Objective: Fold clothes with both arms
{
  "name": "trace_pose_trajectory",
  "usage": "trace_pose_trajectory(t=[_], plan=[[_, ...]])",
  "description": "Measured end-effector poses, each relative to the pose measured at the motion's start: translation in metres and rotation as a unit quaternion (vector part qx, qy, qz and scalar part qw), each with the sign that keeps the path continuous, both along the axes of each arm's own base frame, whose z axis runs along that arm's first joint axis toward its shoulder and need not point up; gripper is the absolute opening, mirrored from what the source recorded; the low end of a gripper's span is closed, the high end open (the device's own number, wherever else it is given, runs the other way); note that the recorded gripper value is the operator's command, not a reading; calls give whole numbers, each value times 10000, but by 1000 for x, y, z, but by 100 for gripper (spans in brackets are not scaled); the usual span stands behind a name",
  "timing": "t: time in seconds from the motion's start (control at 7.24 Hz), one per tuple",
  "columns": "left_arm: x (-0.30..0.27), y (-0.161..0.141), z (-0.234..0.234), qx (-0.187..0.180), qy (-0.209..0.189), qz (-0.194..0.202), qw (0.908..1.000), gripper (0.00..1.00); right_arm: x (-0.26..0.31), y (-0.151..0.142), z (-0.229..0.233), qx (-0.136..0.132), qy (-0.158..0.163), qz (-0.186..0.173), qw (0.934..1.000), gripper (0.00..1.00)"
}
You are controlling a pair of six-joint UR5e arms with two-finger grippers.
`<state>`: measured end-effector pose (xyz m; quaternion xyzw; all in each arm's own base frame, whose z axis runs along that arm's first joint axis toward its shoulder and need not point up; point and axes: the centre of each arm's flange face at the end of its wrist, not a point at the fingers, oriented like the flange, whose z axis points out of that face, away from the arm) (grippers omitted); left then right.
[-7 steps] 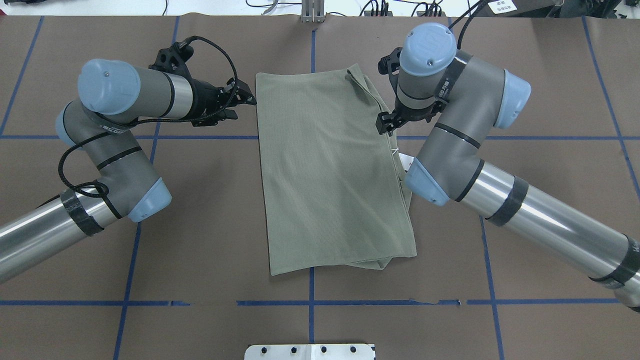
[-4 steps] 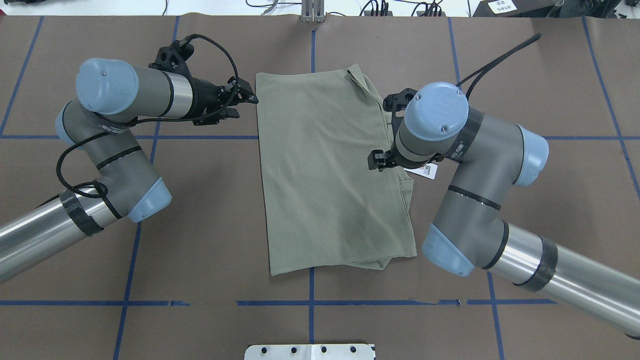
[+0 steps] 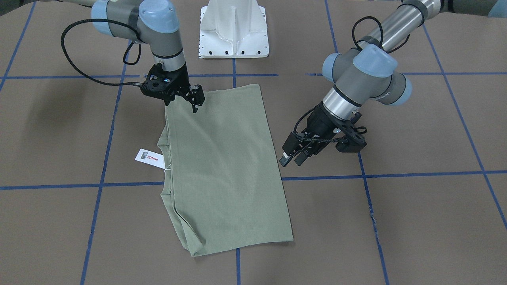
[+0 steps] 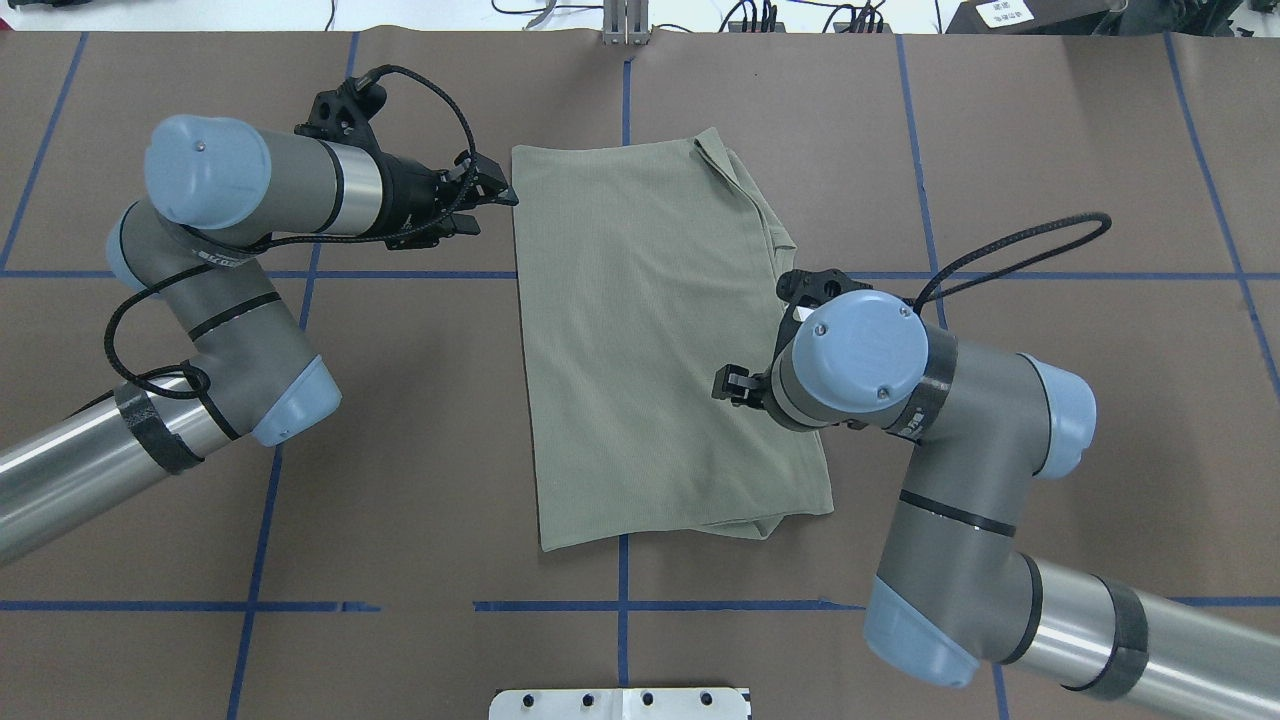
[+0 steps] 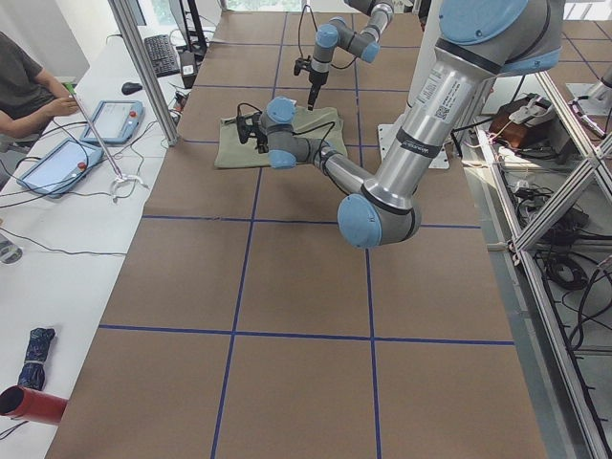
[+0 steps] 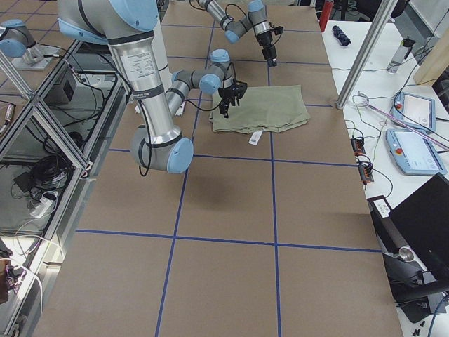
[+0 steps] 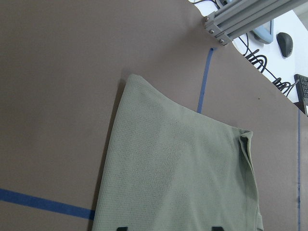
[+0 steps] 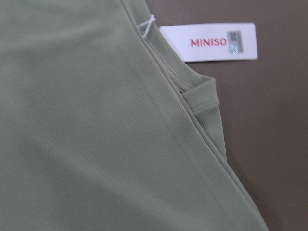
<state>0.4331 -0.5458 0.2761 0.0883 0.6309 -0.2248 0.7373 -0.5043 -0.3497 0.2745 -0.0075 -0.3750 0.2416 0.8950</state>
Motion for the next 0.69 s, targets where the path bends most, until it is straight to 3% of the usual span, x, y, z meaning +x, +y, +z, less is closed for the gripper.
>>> trace_pose_trajectory(t=[0.14, 0.28, 0.69], plan=[[0, 0, 2, -8, -10, 2, 10000, 66, -9, 18, 7, -432, -88, 490, 9978, 94], [0, 1, 3, -6, -20, 6, 10000, 66, -13, 32, 17, -690, -193, 851, 9938, 91], [1, 1, 5, -11, -36, 11, 10000, 66, -9, 43, 34, -892, -320, 1212, 9881, 89]])
